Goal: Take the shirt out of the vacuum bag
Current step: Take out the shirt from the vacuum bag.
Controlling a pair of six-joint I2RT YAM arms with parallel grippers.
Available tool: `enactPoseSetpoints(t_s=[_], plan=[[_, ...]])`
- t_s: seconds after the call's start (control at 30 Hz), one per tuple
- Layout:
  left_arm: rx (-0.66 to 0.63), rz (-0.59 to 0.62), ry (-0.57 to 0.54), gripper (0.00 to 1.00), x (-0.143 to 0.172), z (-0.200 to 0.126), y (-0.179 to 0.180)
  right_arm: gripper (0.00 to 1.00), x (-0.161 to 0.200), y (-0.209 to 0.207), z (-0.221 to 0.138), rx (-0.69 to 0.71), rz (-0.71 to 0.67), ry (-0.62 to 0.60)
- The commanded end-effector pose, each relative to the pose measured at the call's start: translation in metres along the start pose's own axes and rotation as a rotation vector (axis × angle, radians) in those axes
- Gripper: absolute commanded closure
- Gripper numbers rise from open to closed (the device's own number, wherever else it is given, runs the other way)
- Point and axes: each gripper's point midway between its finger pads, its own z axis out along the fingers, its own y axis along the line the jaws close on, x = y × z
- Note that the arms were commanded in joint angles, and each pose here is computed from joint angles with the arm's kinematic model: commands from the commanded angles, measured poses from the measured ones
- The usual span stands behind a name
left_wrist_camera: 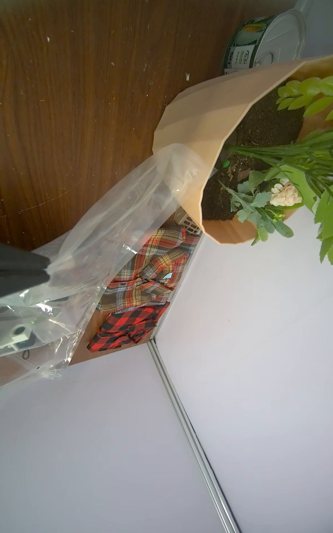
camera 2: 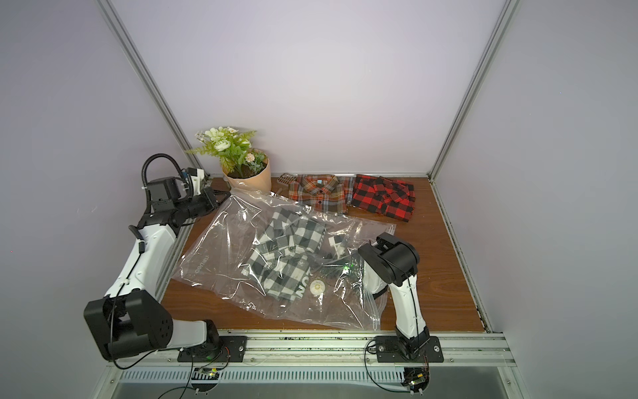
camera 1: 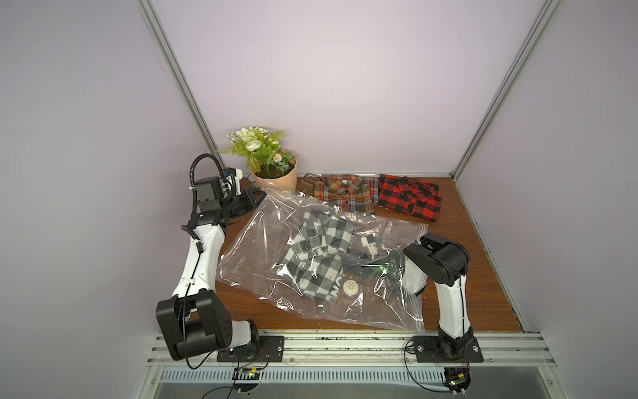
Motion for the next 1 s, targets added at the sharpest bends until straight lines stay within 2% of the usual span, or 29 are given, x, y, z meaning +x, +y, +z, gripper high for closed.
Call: enactPoseSetpoints(t_s=[0.0,0.17,0.23,0.4,0.63,0.73,0.97], plan=[[0.023,0.069,-0.069,1.00,-0.023,-0.007,-0.015,0.20,0.017,-0.052,-0.025,0.247,0.005,-0.026],[0.090,0.050,-0.091,1.00,-0.032,-0.011,-0.032,0.21,0.007,-0.080,-0.042,0.513,-0.024,-0.061],[0.112,0.053,-0.103,1.00,-0.036,-0.014,-0.039,0.21,-0.001,-0.083,-0.043,0.557,-0.031,-0.078],[0.147,0.055,-0.105,1.00,-0.037,-0.021,-0.053,0.22,-0.007,-0.088,-0.023,0.510,-0.015,-0.073],[0.136,0.061,-0.089,1.00,-0.031,-0.023,-0.052,0.25,-0.002,-0.091,-0.024,0.445,0.013,-0.110],[0.135,0.049,-0.090,1.00,-0.029,-0.020,-0.048,0.32,-0.003,-0.087,-0.024,0.407,0.013,-0.129],[0.068,0.036,-0.066,1.00,-0.021,-0.008,-0.023,0.58,-0.009,-0.080,-0.027,0.338,0.018,-0.173]])
